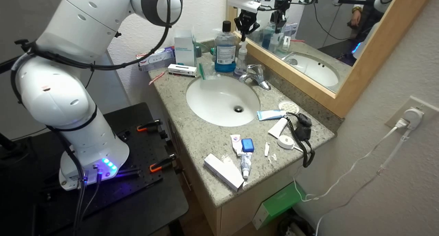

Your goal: Press on the soap dispenser

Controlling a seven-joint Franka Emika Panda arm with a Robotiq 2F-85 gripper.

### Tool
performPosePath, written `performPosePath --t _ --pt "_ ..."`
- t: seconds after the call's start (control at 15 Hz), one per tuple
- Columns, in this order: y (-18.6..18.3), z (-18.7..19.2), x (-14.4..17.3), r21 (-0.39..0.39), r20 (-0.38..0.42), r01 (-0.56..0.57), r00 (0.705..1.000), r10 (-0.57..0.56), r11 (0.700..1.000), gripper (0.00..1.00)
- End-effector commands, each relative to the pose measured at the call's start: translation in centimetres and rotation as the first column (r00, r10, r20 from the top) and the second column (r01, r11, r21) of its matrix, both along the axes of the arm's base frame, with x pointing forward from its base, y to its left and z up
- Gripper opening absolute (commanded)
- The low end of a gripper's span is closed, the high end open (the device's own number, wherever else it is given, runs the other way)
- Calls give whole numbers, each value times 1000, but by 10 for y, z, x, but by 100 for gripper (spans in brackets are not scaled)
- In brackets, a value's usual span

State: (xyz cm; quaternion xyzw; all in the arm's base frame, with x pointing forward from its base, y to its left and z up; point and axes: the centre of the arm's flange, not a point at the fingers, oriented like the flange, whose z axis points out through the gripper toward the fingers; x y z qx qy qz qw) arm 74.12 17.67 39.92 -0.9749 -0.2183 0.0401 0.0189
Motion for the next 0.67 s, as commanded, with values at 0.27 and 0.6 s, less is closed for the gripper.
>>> performPosePath --t 0.27,0.6 --pt "-7 -68 34 15 -79 8 997 -6 1000 0" --pt "-9 -77 38 17 -96 15 995 -13 1000 0"
